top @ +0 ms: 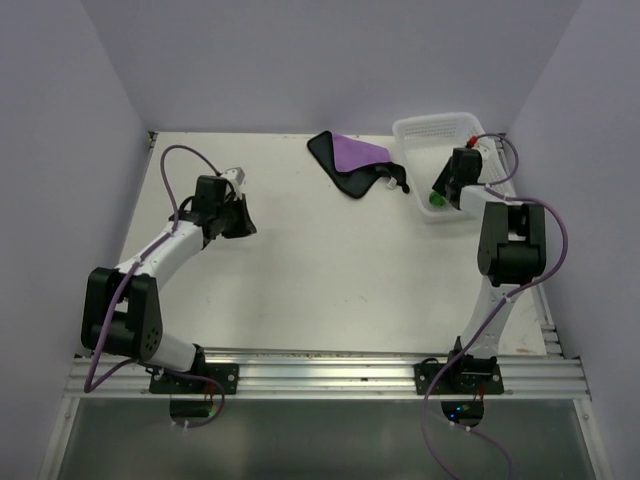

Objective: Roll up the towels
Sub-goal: Place the rolled towel into the container

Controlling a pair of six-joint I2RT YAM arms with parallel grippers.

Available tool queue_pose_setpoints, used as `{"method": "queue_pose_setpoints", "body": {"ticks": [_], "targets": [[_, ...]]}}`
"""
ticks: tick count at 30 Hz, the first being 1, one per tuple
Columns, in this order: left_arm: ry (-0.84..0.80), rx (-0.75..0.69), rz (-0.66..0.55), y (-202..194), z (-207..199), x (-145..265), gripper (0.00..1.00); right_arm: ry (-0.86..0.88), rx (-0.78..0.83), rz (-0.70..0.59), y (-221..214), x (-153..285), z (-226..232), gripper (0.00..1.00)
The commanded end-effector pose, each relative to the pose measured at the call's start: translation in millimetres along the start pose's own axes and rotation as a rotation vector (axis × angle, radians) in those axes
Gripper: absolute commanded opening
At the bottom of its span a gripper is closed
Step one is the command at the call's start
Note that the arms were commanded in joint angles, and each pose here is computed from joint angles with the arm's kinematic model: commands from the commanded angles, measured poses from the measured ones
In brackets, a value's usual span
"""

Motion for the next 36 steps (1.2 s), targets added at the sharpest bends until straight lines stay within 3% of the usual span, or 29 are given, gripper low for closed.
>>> {"method": "queue_pose_setpoints", "body": {"ticks": [1,5,6,13,27,36], "targets": [[-0.051,-0.021,-0.046,15,-6,3,0.04,-0.044,-0.01,0.056,-5,1,-4,0.28],[-0.06,-0.02,-0.046,14,-7,3,0.04,-0.086,0.007,0.099,-12,0,-10,0.42],[-0.067,-0.02,-0.044,14,-7,3,0.04,-0.09,0.013,0.106,-13,0,-11,0.49],[-0.074,-0.025,-0.046,13,-8,5,0.04,-0.132,0.02,0.156,-18,-3,-14,0.63],[-0.119,-0.024,-0.037,9,-13,7,0.05,-0.111,0.015,0.133,5,9,-6,0.75],[-0.12,-0.027,-0.039,9,-12,8,0.05,-0.095,0.012,0.114,20,16,-1,0.74]]}}
Point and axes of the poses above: each gripper's point midway between its finger pads, its own x axis back along the fingers, its own z axis along the line the jaws close on, y = z × x, the point moved 7 cm from there along x, back along the fingers, and after that the axes turned 1 degree about x, right-handed, at the moved point
